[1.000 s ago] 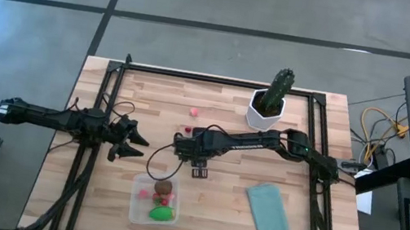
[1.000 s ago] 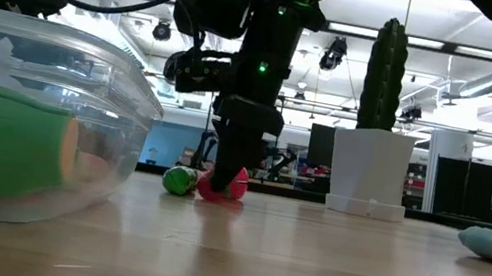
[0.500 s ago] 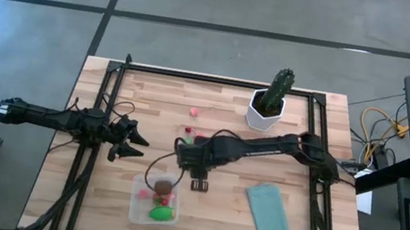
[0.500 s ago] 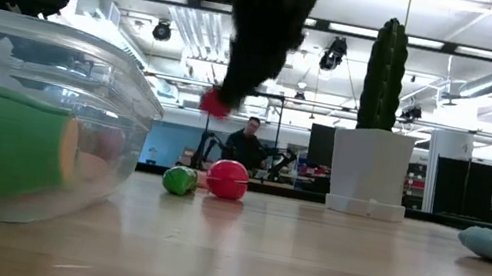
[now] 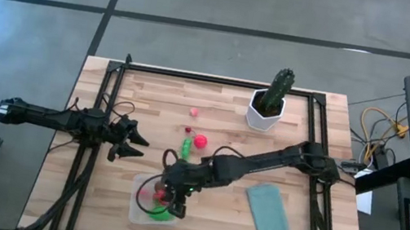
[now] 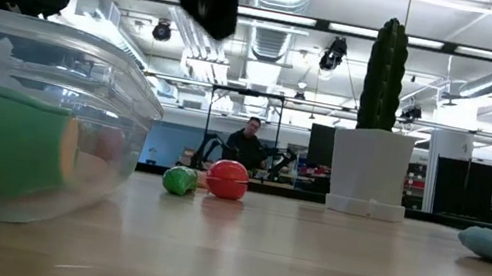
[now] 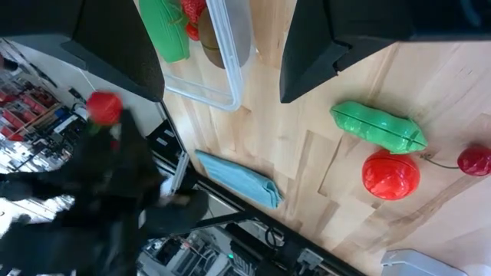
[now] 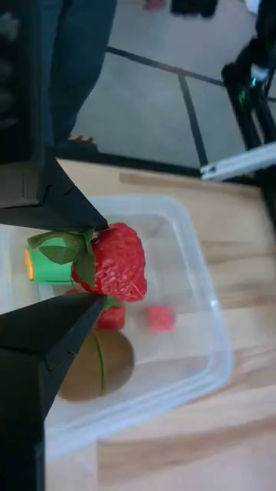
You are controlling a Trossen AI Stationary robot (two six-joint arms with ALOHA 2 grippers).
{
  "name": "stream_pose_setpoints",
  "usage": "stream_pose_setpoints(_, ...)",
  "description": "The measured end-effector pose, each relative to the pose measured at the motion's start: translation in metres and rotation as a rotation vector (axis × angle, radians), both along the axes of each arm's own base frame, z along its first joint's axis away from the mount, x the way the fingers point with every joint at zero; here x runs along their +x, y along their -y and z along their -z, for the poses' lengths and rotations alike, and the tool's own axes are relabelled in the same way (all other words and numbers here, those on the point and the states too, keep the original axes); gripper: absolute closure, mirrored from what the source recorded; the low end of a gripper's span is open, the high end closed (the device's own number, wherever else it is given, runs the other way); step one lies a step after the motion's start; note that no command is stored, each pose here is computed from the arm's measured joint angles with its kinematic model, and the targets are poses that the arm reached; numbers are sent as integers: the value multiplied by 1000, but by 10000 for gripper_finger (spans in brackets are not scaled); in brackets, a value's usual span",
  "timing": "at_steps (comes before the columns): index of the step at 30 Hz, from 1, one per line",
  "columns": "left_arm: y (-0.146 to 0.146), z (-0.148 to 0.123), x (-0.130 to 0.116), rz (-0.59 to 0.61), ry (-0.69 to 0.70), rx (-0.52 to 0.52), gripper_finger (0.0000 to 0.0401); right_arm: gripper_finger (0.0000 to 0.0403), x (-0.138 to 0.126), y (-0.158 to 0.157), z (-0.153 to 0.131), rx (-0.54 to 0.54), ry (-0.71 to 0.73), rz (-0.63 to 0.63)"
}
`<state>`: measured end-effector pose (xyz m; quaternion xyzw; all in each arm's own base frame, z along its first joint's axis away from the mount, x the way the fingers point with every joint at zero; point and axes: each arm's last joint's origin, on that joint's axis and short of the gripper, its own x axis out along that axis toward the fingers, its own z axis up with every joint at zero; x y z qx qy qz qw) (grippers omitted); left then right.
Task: Pick and placing Produce into tupperware
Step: Put the red strawberry into the transparent bin, then put the red tomato into the transparent bin
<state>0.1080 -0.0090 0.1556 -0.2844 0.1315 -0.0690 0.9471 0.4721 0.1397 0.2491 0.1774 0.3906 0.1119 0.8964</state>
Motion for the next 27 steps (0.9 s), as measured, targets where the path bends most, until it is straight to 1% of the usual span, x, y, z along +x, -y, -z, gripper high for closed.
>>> stream_pose_setpoints(2,0,0,0,0,0,0,155,275,5,-1,13,13,-24,12)
stream_pose_setpoints(6,0,0,0,0,0,0,155,275,12,-8,36,49,-53,-5)
stream_pose_setpoints(10,0,0,0,0,1,0,155,275,14,-15,57,56,-108,-4)
stream_pose_setpoints(14,0,0,0,0,1,0,155,274,13,-20,60,50,-107,-20)
stream_pose_setpoints(17,0,0,0,0,1,0,155,263,13,-21,61,44,-110,-20)
stream_pose_setpoints(24,0,0,0,0,1,0,155,203,13,-20,60,60,-117,3)
stream_pose_setpoints(27,0,0,0,0,1,0,155,185,12,-18,49,70,-98,15)
